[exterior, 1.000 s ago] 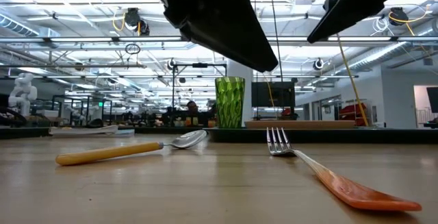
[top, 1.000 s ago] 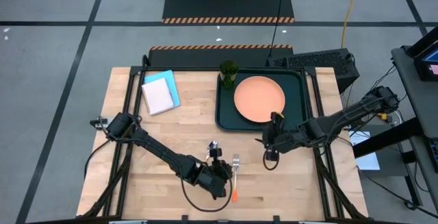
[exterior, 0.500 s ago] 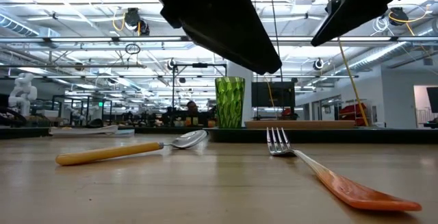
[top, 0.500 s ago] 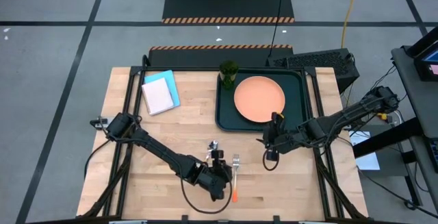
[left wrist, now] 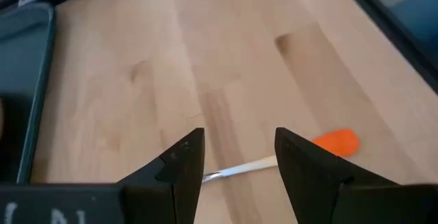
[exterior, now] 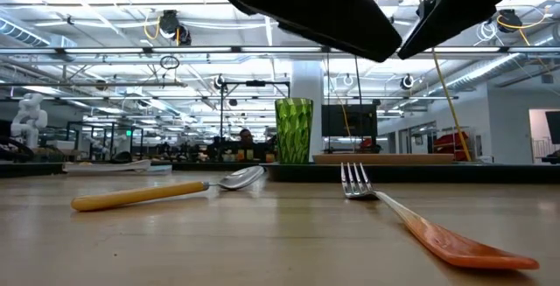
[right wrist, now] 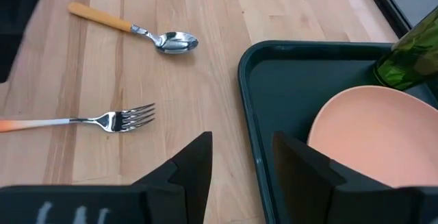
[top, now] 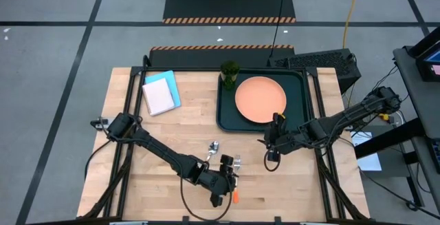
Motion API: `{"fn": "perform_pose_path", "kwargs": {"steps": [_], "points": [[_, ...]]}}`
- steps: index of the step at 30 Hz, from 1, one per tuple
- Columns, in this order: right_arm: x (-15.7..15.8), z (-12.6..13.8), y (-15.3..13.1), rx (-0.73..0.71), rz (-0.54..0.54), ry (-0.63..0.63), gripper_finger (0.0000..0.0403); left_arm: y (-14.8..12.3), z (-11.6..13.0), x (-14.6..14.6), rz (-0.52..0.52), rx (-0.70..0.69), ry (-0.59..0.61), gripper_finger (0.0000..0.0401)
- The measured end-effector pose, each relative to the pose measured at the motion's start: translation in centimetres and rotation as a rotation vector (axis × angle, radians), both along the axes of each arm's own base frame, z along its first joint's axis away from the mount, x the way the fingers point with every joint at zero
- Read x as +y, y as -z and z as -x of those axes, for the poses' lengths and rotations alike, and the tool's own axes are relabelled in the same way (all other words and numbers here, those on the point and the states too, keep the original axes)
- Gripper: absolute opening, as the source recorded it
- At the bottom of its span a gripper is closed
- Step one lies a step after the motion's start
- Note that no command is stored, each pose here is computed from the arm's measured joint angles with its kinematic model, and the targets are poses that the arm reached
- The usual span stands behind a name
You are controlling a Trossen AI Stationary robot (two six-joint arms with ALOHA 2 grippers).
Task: Pick and place plate/cup/fork/spoon on tray
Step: Put the orange fork to the right of the orange plate on the black tray
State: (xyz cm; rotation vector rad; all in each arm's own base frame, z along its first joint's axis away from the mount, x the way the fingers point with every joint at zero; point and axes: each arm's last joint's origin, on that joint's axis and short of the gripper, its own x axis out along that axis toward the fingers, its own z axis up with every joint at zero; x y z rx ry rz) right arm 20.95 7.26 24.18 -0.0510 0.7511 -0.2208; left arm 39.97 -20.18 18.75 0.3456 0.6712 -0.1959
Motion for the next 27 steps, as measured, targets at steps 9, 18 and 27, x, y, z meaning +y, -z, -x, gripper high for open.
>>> {"fn": "perform_pose_path", "kwargs": {"steps": [9, 18, 27], "points": [[0.2, 0.0, 0.1, 0.029, -0.064, -0.062, 0.0144, 2.2, -1.1, -0.7, 0.020, -0.022, 0.039, 0.0182], [0.2, 0.2, 0.3, 0.060, -0.035, -0.099, 0.0144, 4.0, -1.3, 0.8, -0.073, 0.091, 0.059, 0.0182], [0.4, 0.2, 0.3, 0.073, -0.081, -0.129, 0.0144, 5.0, -2.2, 3.9, -0.156, 0.182, 0.263, 0.0181]]}}
